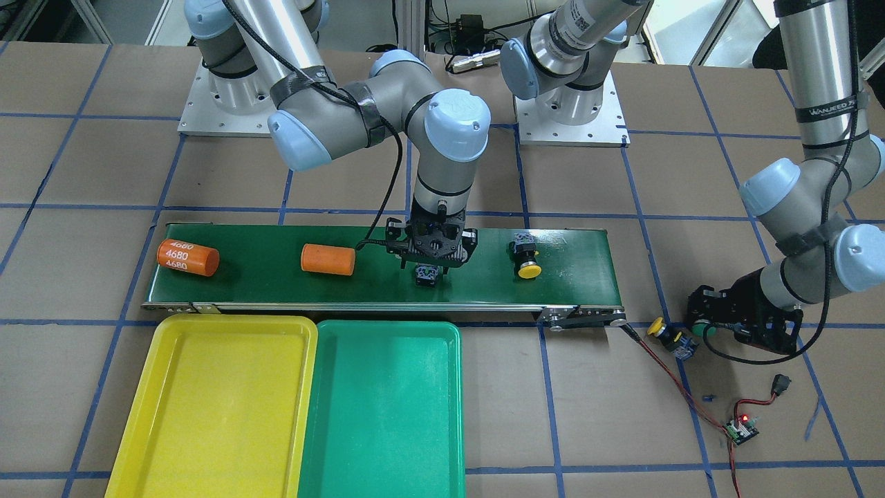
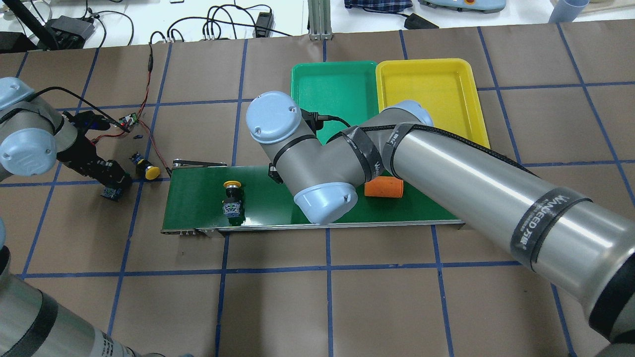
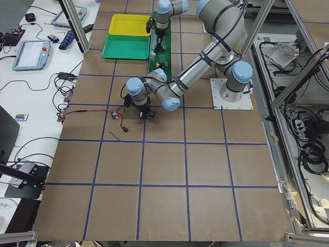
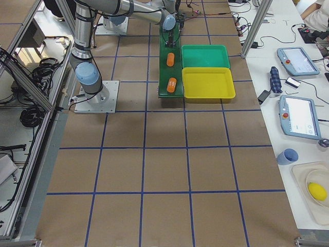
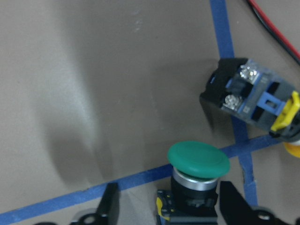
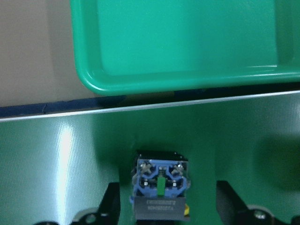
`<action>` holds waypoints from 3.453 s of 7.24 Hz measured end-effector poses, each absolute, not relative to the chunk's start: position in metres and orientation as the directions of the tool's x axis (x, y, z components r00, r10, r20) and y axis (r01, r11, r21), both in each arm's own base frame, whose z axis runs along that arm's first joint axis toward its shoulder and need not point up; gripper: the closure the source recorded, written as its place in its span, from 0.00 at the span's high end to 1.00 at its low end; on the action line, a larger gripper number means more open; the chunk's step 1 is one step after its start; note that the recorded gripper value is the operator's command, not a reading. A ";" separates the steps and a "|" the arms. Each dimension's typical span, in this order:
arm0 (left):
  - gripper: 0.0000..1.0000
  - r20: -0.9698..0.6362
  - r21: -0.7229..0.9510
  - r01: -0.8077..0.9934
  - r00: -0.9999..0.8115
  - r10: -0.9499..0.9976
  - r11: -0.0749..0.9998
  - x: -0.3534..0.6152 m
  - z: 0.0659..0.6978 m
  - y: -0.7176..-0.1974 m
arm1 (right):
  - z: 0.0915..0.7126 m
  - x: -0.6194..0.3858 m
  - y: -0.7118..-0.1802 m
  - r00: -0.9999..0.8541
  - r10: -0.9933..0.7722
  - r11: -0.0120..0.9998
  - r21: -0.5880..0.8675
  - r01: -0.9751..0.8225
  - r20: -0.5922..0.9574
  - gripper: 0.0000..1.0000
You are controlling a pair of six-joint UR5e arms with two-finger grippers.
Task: Sort buttons by color to trays
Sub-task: 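Grasp a green-capped button on the belt with right gripper while left grasps another, then carry the green-capped button into the green tray while left lowers its button onto belt, then release left gripper's green button on belt while right gripper returns to belt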
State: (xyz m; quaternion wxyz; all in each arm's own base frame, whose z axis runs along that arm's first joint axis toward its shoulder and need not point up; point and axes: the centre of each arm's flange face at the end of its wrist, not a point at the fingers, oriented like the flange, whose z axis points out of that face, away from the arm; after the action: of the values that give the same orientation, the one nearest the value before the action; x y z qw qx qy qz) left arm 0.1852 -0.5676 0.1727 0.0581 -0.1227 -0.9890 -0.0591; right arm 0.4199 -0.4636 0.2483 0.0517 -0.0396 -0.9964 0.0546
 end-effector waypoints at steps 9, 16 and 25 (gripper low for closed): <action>0.00 0.132 0.060 0.097 -0.987 0.088 0.993 0.043 0.318 -0.563 | 0.298 0.369 -0.541 -0.996 -0.024 0.981 -0.188 -0.040 0.086 0.00; 1.00 0.187 0.166 0.068 -0.982 0.037 0.984 -0.022 0.255 -0.525 | 0.309 0.282 -0.608 -0.988 -0.102 0.973 -0.196 -0.124 0.117 1.00; 1.00 0.080 0.010 -0.086 -0.993 -0.087 0.996 0.068 0.335 -0.595 | 0.347 0.329 -0.553 -0.993 -0.081 0.968 -0.230 -0.098 0.083 1.00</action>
State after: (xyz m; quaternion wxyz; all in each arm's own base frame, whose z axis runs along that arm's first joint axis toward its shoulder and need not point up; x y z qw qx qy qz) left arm 0.0677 -0.5948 0.3354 0.0401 0.0434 -0.9982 -0.0033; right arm 0.3294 -0.5531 0.3474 0.0366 0.0453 -0.9914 0.1175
